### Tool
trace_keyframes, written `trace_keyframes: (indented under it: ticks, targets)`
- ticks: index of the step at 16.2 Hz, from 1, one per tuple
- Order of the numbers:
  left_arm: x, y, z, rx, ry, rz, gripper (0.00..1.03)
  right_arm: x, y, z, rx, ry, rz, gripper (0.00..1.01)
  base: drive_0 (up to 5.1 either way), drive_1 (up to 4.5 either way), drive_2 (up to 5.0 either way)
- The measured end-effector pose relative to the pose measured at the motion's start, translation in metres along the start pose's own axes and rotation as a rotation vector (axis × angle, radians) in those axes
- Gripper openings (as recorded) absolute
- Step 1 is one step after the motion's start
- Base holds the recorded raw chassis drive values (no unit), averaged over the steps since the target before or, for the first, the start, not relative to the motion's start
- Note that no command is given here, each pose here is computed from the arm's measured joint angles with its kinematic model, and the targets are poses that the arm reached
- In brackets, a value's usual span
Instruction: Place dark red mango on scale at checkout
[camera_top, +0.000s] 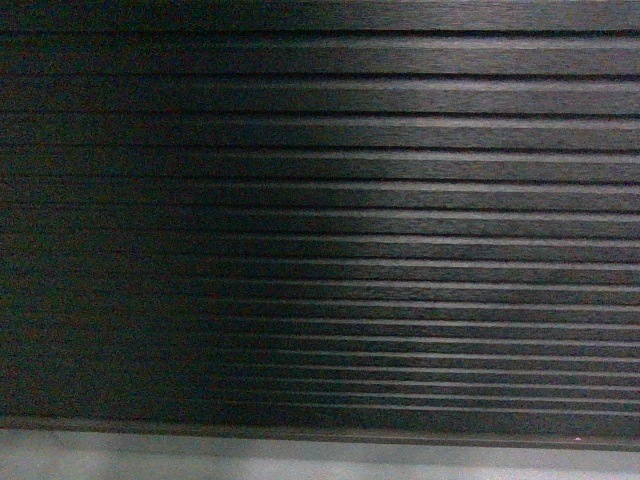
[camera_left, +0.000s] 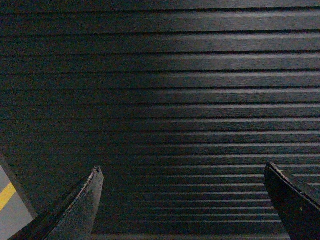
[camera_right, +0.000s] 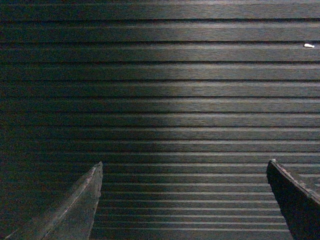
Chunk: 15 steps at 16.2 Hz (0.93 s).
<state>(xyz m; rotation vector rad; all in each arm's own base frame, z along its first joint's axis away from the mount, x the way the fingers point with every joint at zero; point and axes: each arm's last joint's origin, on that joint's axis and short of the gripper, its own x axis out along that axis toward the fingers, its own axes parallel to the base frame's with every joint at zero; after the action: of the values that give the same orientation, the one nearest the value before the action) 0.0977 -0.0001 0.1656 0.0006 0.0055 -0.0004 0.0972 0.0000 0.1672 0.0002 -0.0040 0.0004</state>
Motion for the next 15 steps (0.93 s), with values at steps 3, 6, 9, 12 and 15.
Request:
trace_keyframes:
  ticks: [3, 6, 9, 12, 15]
  targets:
    - [0.0000, 0.0000, 0.0002, 0.000, -0.002, 0.000, 0.98, 0.0000, 0.0000, 0.0001, 0.000, -0.001, 0.000, 0.98, 0.0, 2.03, -2.0]
    - [0.0000, 0.0000, 0.0002, 0.000, -0.002, 0.000, 0.98, 0.0000, 0.0000, 0.0000, 0.000, 0.000, 0.000, 0.98, 0.0, 2.03, -2.0]
    - [0.0000, 0.0000, 0.0002, 0.000, -0.002, 0.000, 0.98, 0.0000, 0.0000, 0.0001, 0.000, -0.001, 0.000, 0.98, 0.0, 2.03, -2.0]
    - [0.0000, 0.0000, -0.0002, 0.000, 0.002, 0.001, 0.98, 0.0000, 0.0000, -0.0003, 0.000, 0.003, 0.000, 0.98, 0.0, 2.03, -2.0]
    - [0.0000, 0.0000, 0.0002, 0.000, -0.002, 0.000, 0.98, 0.0000, 0.0000, 0.0000, 0.000, 0.000, -0.001, 0.98, 0.0, 2.03, -2.0]
